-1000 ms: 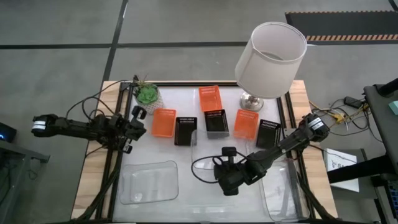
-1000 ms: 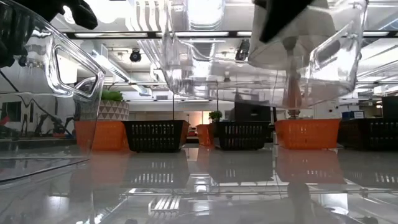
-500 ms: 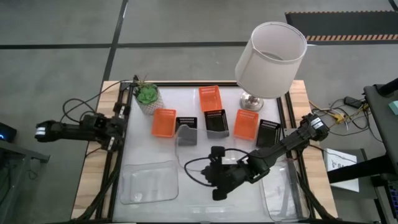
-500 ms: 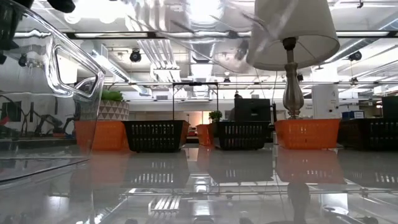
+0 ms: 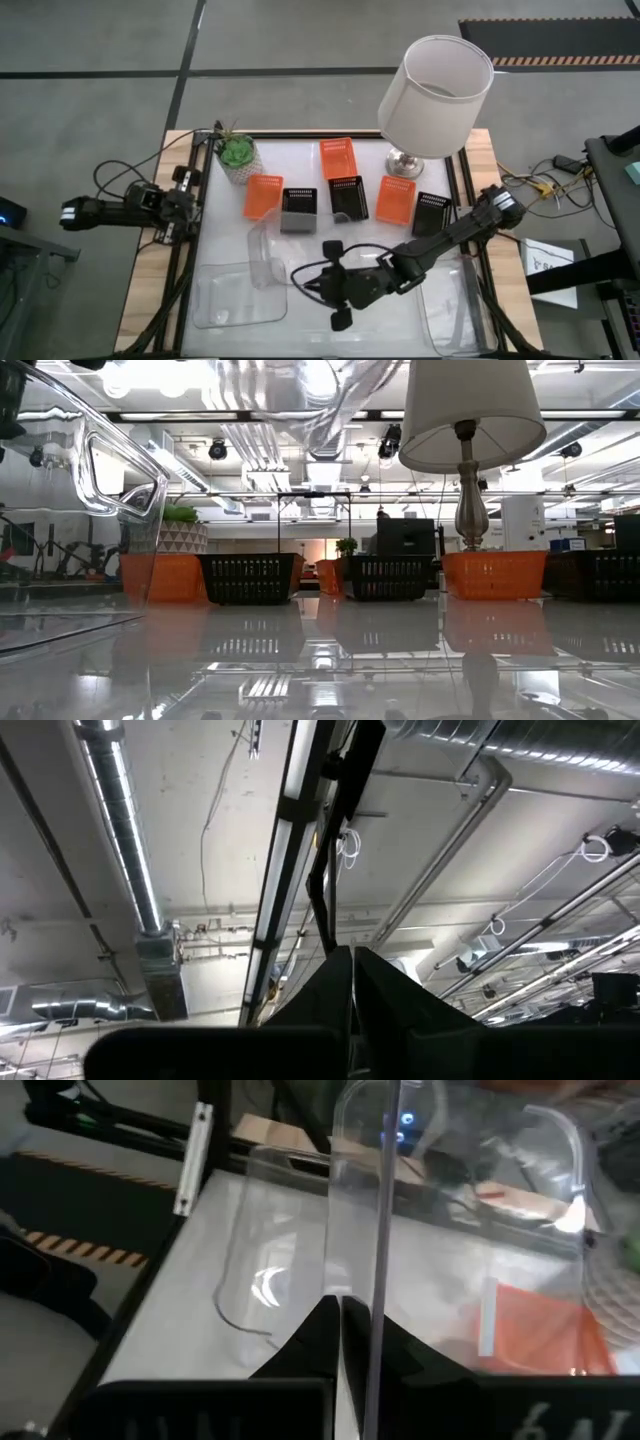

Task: Stack baskets by color
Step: Stack the middle transparent bin on the left transparent bin

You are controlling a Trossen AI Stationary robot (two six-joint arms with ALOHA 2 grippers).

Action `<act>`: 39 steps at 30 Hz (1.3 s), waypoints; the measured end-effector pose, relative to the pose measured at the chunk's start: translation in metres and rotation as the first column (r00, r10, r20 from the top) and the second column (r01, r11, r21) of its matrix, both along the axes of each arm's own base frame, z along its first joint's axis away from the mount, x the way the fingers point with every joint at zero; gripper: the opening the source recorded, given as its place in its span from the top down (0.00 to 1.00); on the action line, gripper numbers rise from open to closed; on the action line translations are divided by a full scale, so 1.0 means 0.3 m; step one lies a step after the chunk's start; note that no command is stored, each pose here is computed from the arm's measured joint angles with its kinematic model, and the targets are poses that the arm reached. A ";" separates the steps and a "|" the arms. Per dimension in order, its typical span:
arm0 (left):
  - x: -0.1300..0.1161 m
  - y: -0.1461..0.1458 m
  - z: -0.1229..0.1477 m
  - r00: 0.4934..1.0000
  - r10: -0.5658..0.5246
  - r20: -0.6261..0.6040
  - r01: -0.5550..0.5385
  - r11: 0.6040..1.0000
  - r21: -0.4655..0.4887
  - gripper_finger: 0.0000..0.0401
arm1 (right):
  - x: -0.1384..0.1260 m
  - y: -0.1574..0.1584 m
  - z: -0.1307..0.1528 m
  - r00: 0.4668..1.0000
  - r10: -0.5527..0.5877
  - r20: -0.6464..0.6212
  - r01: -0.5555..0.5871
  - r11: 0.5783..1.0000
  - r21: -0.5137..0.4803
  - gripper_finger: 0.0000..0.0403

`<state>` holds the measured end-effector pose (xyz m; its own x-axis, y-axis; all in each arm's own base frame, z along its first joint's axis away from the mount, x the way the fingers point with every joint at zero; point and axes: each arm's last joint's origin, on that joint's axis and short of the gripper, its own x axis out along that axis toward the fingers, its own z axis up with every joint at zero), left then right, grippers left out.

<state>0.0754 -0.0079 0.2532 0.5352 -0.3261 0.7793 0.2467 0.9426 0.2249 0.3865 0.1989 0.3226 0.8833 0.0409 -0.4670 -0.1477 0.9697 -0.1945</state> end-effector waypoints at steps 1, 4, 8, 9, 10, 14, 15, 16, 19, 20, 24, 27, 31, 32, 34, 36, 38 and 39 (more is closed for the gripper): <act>0.001 0.000 0.000 1.000 0.000 -0.001 0.000 1.000 0.000 1.00 | 0.014 0.006 -0.003 1.000 0.005 0.004 -0.005 1.000 -0.002 0.98; 0.001 0.000 0.000 1.000 0.001 -0.001 -0.001 1.000 0.000 1.00 | 0.055 0.021 -0.011 0.999 0.026 0.021 -0.025 0.999 -0.035 0.98; -0.004 0.000 0.001 1.000 0.000 0.007 0.000 1.000 0.000 1.00 | 0.114 0.038 0.000 0.997 0.042 0.063 -0.038 0.997 -0.068 0.98; -0.005 0.000 0.002 1.000 0.000 0.010 0.000 1.000 0.000 1.00 | 0.132 0.045 -0.001 0.996 0.049 0.072 -0.043 0.996 -0.079 0.98; -0.006 0.000 0.002 1.000 0.000 0.013 0.000 1.000 0.000 1.00 | 0.146 0.052 -0.003 0.996 0.056 0.071 -0.049 0.994 -0.096 0.98; -0.014 0.000 0.005 0.998 -0.061 0.005 0.061 0.997 -0.040 1.00 | 0.194 0.076 -0.025 0.996 0.084 -0.003 -0.083 0.981 -0.175 0.98; -0.018 0.000 0.010 0.996 -0.090 0.003 0.090 0.994 -0.058 1.00 | 0.199 0.077 -0.028 0.996 0.082 -0.033 -0.087 0.978 -0.189 0.98; -0.021 -0.001 0.017 0.992 -0.124 0.000 0.124 0.989 -0.080 1.00 | 0.203 0.078 -0.027 0.995 0.077 -0.061 -0.088 0.976 -0.199 0.98; -0.018 -0.003 0.036 0.979 -0.199 -0.043 0.194 0.975 -0.108 1.00 | 0.194 0.072 -0.011 0.989 0.029 -0.142 -0.058 0.977 -0.207 0.98; -0.011 -0.003 0.042 0.975 -0.208 -0.072 0.199 0.973 -0.116 1.00 | 0.188 0.068 -0.004 0.985 0.007 -0.171 -0.043 0.978 -0.206 0.98; 0.033 -0.002 0.083 0.939 -0.234 -0.251 0.193 0.965 -0.177 1.00 | 0.167 0.051 -0.002 0.963 -0.084 -0.258 0.037 0.983 -0.182 0.98; 0.069 -0.001 0.124 0.895 -0.219 -0.389 0.154 0.969 -0.193 1.00 | 0.156 0.040 -0.016 0.944 -0.120 -0.308 0.071 0.983 -0.167 0.98; 0.082 -0.004 0.221 0.854 -0.216 -0.474 0.154 0.974 -0.166 1.00 | 0.122 0.023 -0.039 0.892 -0.188 -0.411 0.127 0.977 -0.173 0.98; 0.084 -0.005 0.245 0.837 -0.218 -0.501 0.155 0.974 -0.164 1.00 | 0.111 0.018 -0.044 0.874 -0.206 -0.441 0.145 0.975 -0.169 0.98; 0.087 -0.005 0.290 0.810 -0.200 -0.551 0.142 0.979 -0.146 1.00 | 0.089 0.009 -0.053 0.831 -0.234 -0.504 0.175 0.971 -0.162 0.98; 0.097 -0.005 0.310 0.774 -0.187 -0.605 0.126 0.982 -0.141 1.00 | 0.070 0.000 -0.065 0.786 -0.270 -0.556 0.210 0.963 -0.171 0.98; 0.122 -0.004 0.318 0.754 -0.186 -0.630 0.121 0.982 -0.145 1.00 | 0.057 -0.004 -0.085 0.738 -0.290 -0.610 0.224 0.957 -0.183 0.98; 0.136 -0.004 0.313 0.742 -0.187 -0.644 0.118 0.982 -0.148 1.00 | 0.055 -0.003 -0.098 0.722 -0.299 -0.624 0.230 0.954 -0.191 0.98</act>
<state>0.1161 -0.0091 0.3472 0.8728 -0.3938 0.2883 0.4432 0.8870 -0.1301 0.4030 0.1980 0.2933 0.3422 -0.2225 -0.9129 -0.0100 0.9706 -0.2403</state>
